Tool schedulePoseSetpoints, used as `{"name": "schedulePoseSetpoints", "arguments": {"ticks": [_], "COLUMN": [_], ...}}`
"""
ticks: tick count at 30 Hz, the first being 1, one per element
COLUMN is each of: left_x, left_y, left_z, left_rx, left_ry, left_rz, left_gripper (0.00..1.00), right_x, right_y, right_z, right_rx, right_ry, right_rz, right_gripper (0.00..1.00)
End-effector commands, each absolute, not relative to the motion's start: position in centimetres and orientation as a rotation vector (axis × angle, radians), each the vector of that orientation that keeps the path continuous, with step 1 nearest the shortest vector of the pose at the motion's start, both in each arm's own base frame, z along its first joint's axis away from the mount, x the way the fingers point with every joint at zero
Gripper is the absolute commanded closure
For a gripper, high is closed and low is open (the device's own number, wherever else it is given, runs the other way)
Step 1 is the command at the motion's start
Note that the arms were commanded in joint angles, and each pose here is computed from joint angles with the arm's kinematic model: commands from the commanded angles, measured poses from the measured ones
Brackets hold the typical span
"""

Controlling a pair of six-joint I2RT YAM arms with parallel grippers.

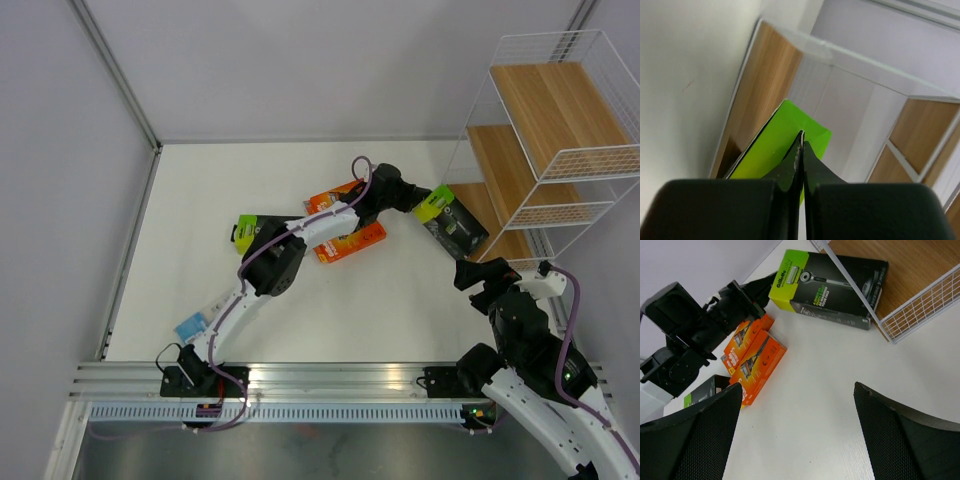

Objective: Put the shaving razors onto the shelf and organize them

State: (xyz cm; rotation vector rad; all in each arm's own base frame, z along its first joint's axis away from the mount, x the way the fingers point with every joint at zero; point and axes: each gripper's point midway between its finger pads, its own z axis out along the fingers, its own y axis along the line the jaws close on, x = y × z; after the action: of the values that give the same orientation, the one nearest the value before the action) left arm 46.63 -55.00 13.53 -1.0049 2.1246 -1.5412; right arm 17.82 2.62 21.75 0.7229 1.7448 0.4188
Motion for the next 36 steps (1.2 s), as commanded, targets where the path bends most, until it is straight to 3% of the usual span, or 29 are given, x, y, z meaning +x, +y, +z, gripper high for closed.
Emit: {"name": "schedulePoseSetpoints", "arguments": {"ticks": [1, 18, 30, 36], "left_x": [44.1, 47.8, 38.7, 35.8], "left_y": [-56.4, -53.5, -58.4, -58.5], "left_z": [13.8, 13.6, 13.2, 13.4], "left_rx": [-1.182, -1.332, -1.190, -1.126], "left_ry": [2.143, 1.910, 1.958, 1.896], "left_rz": [-1.595, -1.336, -1.307, -1.372], "left_gripper": [0.98, 0.98, 0.98, 0.98], "right_x": [17.5, 17.5, 17.9, 17.1], "right_y": [1.5, 1.5, 1.4, 0.4], "right_z": [22.8, 22.3, 22.1, 25.1], "right_rx": [0.775, 0.785, 0.824, 0.909], "right_ry": [1.715, 1.725, 1.736, 1.665], "right_rz": [0.388, 0.387, 0.346, 0.403], "right_gripper": [0.02, 0.02, 0.02, 0.02]}}
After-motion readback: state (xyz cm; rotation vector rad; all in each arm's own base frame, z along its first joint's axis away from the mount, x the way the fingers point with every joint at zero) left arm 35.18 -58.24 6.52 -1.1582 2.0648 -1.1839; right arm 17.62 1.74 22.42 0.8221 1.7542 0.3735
